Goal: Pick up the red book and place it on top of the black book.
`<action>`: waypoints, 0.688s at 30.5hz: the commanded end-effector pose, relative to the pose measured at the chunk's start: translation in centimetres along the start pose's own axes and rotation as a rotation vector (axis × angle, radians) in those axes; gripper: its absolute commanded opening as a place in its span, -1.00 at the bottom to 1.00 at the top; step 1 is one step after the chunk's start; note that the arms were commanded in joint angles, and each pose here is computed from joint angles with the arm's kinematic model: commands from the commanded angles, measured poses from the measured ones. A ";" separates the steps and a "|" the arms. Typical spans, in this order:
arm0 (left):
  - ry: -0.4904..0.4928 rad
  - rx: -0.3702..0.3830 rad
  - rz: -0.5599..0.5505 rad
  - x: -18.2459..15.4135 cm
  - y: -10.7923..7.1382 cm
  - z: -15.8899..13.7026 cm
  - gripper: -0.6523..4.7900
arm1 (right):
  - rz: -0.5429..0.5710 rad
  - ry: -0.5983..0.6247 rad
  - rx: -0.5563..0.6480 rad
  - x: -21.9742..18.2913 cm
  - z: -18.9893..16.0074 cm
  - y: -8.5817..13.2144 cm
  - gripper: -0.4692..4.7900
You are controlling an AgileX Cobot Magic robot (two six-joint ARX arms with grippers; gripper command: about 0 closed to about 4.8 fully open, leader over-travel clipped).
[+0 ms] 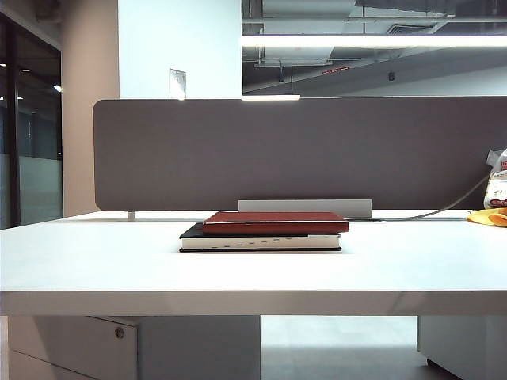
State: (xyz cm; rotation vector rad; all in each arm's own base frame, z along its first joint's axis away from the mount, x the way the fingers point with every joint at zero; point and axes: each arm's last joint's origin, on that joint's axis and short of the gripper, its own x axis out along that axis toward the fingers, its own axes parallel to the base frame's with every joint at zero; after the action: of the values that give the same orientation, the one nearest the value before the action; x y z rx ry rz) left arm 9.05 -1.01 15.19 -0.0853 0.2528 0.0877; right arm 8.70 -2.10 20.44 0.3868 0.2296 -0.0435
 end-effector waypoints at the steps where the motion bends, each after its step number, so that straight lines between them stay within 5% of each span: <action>1: 0.024 0.011 0.013 0.0 0.1 -0.2 -0.78 | 0.014 -0.055 -0.017 -0.2 -0.2 0.0 -0.82; 21: 0.024 0.011 0.012 0.0 0.1 -0.2 -0.78 | -0.053 -0.084 -0.068 1.0 -3.5 -1.7 -0.82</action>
State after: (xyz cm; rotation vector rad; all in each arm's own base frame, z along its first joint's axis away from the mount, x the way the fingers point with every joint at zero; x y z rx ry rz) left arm 9.04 -1.01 15.20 -0.0852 0.2531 0.0878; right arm 8.68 -2.29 16.55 0.3197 0.1688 -0.0983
